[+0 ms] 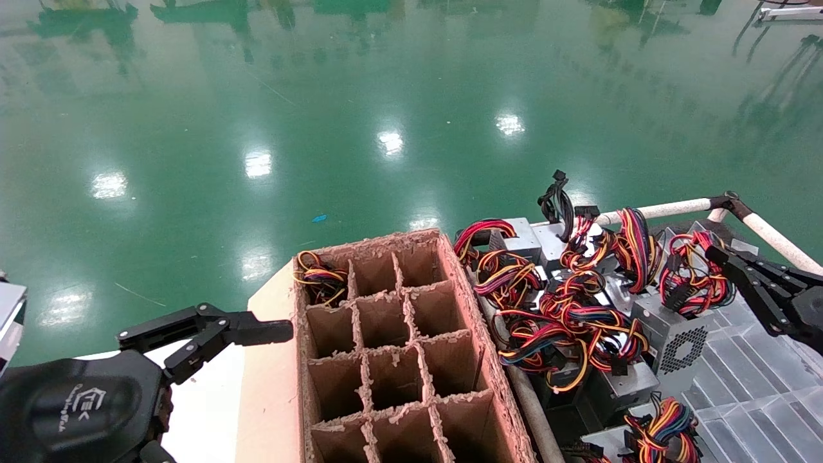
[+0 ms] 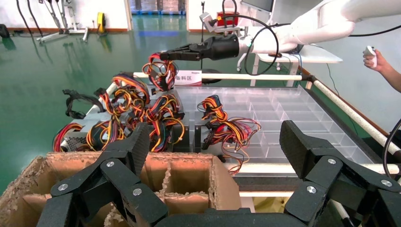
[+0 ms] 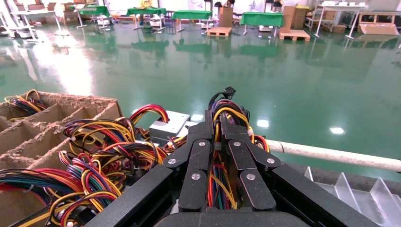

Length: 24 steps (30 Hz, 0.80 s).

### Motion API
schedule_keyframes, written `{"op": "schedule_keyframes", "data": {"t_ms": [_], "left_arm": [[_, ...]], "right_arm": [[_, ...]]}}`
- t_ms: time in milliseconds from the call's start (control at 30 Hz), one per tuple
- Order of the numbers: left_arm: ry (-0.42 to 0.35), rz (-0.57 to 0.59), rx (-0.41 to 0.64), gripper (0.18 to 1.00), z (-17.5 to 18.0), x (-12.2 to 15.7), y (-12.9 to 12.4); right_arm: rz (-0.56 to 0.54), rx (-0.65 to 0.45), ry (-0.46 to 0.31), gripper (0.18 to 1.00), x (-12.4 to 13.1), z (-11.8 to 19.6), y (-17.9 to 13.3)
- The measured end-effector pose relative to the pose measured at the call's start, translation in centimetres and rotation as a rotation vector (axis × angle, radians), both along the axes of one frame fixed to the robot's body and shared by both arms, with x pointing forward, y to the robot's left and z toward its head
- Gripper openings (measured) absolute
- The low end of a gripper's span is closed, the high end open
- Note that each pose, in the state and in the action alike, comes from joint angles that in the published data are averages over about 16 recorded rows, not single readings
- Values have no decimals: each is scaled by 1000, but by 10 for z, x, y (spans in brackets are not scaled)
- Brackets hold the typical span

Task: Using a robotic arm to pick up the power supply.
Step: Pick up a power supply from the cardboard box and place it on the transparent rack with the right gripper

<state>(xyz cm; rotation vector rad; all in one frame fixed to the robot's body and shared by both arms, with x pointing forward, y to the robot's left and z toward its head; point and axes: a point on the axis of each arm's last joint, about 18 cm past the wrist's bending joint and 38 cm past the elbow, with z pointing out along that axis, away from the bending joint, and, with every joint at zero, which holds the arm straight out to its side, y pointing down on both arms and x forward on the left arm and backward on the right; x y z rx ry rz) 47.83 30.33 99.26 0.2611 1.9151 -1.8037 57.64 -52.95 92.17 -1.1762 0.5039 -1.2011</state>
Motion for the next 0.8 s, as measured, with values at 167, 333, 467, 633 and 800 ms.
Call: {"op": "schedule_keyframes", "data": {"t_ms": [167, 333, 467, 633, 800], "left_arm": [[0, 0, 0, 1000, 0, 0, 0], [0, 0, 0, 1000, 0, 0, 0], [0, 0, 0, 1000, 0, 0, 0], [0, 0, 0, 1000, 0, 0, 0], [0, 0, 0, 1000, 0, 0, 0]], "right_arm": [[5, -18, -9, 199, -2, 6, 0], [27, -46, -21, 199, -4, 13, 3], [46, -68, -26, 199, -6, 18, 7], [58, -88, -20, 198, -6, 19, 9], [48, -101, -13, 198, -7, 21, 6]]}}
